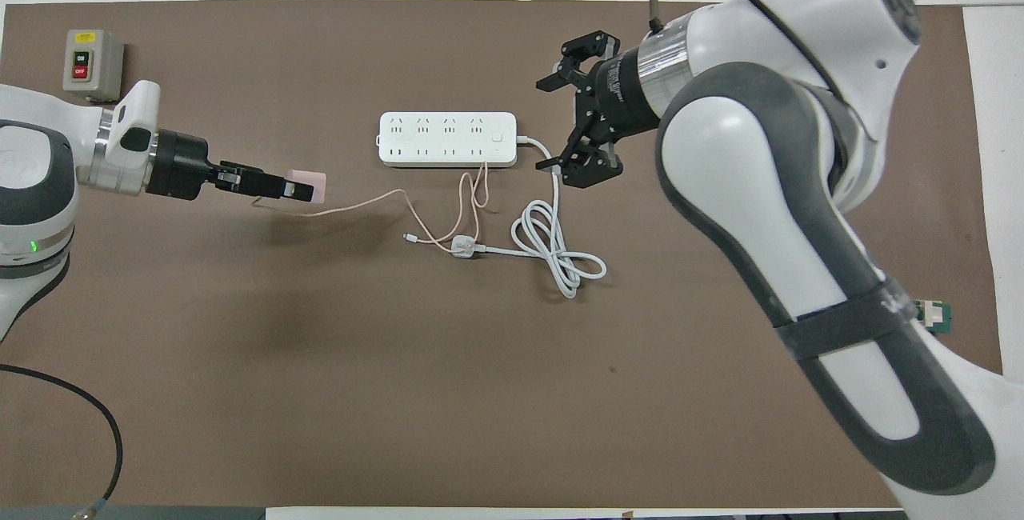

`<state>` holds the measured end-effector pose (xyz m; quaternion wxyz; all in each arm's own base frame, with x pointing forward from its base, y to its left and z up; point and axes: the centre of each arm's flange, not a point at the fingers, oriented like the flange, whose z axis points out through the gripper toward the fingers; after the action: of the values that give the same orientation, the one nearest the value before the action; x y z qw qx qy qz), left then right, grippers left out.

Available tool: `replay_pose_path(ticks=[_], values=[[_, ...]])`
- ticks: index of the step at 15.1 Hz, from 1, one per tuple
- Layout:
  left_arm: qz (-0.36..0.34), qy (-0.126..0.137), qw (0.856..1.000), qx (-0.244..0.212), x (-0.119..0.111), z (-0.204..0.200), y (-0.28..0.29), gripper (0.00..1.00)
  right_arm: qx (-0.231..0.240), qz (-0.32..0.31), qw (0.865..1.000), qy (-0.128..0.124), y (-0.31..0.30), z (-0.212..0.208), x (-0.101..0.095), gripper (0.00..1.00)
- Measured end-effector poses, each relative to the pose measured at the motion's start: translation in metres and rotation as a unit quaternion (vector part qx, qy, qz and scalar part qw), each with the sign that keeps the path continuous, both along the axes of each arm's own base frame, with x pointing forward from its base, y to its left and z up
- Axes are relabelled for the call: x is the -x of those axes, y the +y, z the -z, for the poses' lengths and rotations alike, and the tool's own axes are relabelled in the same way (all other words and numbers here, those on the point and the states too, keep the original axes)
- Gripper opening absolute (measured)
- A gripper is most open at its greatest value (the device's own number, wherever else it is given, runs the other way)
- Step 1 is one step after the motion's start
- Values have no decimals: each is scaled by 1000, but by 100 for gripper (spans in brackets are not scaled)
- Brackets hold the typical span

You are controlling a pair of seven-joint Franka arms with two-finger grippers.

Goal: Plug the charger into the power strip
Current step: 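Open the right gripper and withdraw it while the left gripper carries the charger, then move the charger to the power strip's nearest outlet with the left gripper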

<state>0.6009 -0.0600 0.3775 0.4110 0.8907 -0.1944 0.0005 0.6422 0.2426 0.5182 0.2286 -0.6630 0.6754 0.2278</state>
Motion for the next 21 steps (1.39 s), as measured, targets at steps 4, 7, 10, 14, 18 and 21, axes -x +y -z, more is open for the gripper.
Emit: replay_pose_path(ticks=[4,7,10,14,18,21], values=[[85,-109,983,-119,-31,-8,-18,31,37,-93,994,-41,-61,-16,-1,100],[154,-191,949,-199,-54,-12,-43,31,56,-165,982,-68,-104,-26,5,100],[237,-297,894,-237,-68,-11,-81,31,82,-255,958,-100,-149,-38,15,100],[347,-360,828,-252,-59,-7,-141,31,129,-394,897,-155,-178,-64,35,100],[403,-359,802,-254,-39,4,-186,31,179,-536,800,-202,-194,-90,51,100],[428,-350,791,-264,-26,16,-205,31,192,-608,741,-213,-202,-106,64,100]])
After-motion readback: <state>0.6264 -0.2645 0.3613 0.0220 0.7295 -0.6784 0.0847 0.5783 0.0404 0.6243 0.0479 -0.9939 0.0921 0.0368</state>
